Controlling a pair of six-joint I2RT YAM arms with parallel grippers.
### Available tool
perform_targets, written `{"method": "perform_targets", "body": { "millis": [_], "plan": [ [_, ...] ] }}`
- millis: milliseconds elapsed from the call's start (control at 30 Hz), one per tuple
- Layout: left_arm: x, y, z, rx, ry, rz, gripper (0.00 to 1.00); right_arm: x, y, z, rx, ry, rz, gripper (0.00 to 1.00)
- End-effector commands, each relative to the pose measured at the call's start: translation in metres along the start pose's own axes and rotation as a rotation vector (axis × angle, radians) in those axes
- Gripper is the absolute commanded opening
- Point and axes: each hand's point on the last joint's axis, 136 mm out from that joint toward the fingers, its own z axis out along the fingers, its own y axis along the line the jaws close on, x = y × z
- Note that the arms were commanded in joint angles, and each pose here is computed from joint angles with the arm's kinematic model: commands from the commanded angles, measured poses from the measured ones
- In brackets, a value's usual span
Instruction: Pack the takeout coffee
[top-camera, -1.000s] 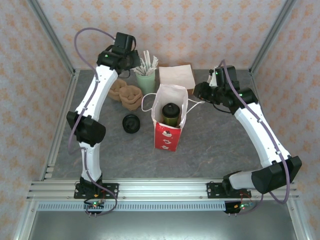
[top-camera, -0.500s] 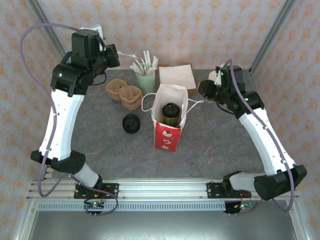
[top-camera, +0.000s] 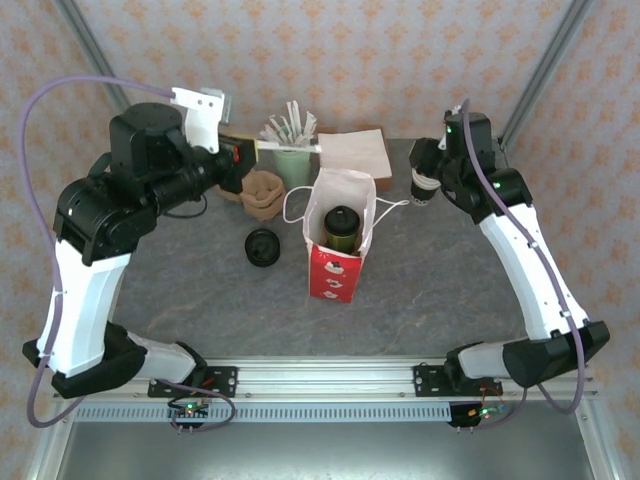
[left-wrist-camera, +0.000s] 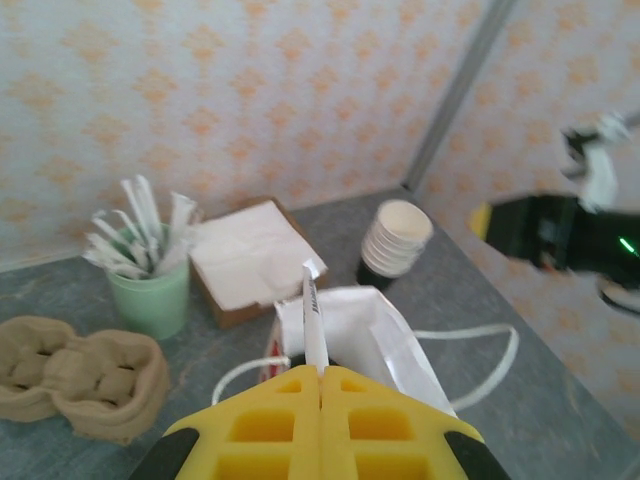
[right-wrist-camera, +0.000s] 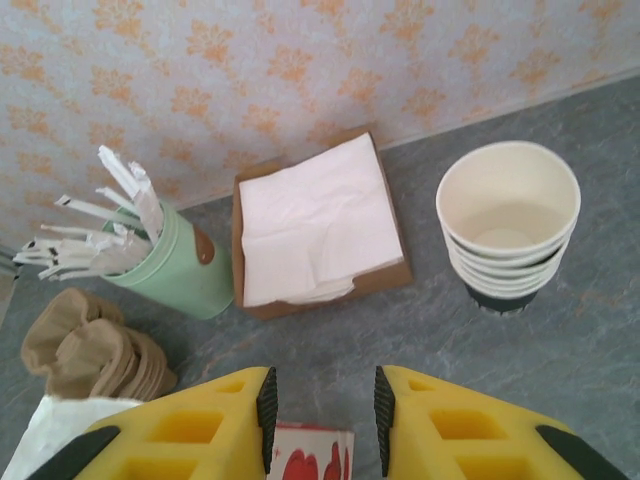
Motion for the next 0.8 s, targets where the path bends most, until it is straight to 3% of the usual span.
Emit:
{"method": "perform_targets", "body": {
  "millis": [0,233,500,767],
  "plan": [
    [0.037,-0.012,0.005,0.03,0.135,0.1,0.02,-0.019,0.001,0.014,0.035,-0.038,-0.039,0.34],
    [0.077,-0.015,0.019,0.001,0.268,0.175,0.02,-0.017,0.024,0.07,-0.033,0.033,-0.052,0.34],
    [0.117,-0.029,0.059,0.011,0.444,0.214,0.04,0.0,0.034,0.126,-0.037,0.163,-0.046,0.34],
    [0.137,-0.028,0.099,-0.07,0.521,0.2,0.23,0.01,0.038,0.162,-0.03,0.195,-0.062,0.33]
  ]
}}
